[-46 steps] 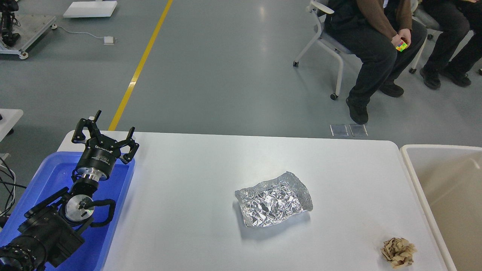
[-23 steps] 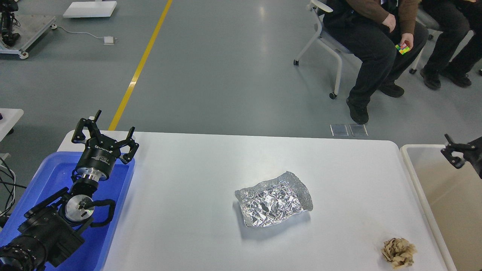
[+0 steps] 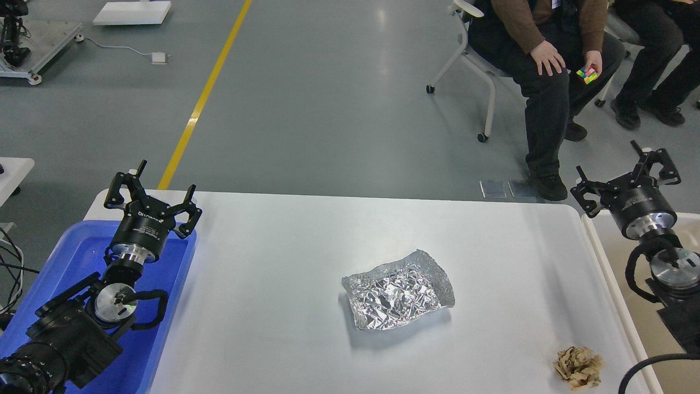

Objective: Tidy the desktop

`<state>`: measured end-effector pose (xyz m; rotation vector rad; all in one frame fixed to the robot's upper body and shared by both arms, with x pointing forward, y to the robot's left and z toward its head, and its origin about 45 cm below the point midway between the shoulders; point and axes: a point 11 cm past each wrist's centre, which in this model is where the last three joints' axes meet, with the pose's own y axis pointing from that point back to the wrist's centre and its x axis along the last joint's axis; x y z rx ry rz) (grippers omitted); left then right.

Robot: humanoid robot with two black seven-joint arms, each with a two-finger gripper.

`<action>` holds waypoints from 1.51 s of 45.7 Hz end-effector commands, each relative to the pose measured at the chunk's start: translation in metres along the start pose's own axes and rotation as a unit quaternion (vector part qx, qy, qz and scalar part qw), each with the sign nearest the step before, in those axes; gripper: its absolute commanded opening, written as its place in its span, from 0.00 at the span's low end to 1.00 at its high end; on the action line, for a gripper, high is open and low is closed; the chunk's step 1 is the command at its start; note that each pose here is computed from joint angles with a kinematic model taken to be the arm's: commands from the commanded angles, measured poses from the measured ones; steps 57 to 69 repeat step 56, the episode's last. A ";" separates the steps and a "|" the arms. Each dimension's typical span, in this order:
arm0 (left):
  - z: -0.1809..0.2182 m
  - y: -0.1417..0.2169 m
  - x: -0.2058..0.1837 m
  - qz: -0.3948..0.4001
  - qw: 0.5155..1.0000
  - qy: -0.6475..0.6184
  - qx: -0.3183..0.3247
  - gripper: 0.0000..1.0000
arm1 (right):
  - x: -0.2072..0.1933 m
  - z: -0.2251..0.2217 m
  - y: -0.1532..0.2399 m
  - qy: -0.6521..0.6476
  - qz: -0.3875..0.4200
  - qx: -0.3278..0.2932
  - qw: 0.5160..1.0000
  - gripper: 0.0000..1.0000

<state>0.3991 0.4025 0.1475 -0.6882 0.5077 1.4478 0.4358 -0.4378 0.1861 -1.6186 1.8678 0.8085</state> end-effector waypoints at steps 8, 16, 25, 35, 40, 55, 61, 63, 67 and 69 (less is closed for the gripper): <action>0.000 0.000 0.000 0.000 1.000 0.000 0.000 1.00 | -0.035 0.043 -0.011 -0.041 -0.034 -0.024 0.998 1.00; 0.000 0.000 0.000 0.000 1.000 0.000 0.000 1.00 | -0.047 0.052 -0.015 -0.049 -0.045 -0.030 0.997 1.00; 0.000 0.000 0.000 0.000 1.000 0.000 0.000 1.00 | -0.058 0.067 -0.017 -0.061 -0.055 -0.039 0.996 1.00; 0.000 0.000 0.000 0.000 1.000 0.000 0.000 1.00 | -0.075 0.101 -0.016 -0.085 -0.065 -0.061 0.992 1.00; 0.000 0.000 0.000 0.000 1.000 0.000 0.000 1.00 | -0.083 0.120 -0.013 -0.098 -0.069 -0.074 0.990 1.00; 0.000 0.000 0.000 0.000 1.000 0.000 0.000 1.00 | -0.095 0.148 -0.009 -0.117 -0.073 -0.093 0.986 1.00; 0.000 0.000 0.000 0.000 1.000 0.000 0.000 1.00 | -0.094 0.148 -0.008 -0.117 -0.073 -0.093 0.986 1.00; 0.000 0.000 0.000 0.000 1.000 0.000 0.000 1.00 | -0.094 0.148 -0.008 -0.117 -0.073 -0.093 0.986 1.00; 0.000 0.000 0.000 0.000 1.000 0.000 0.000 1.00 | -0.094 0.148 -0.008 -0.117 -0.073 -0.093 0.986 1.00; 0.000 0.000 0.000 0.000 1.000 0.000 0.000 1.00 | -0.094 0.148 -0.008 -0.117 -0.073 -0.093 0.986 1.00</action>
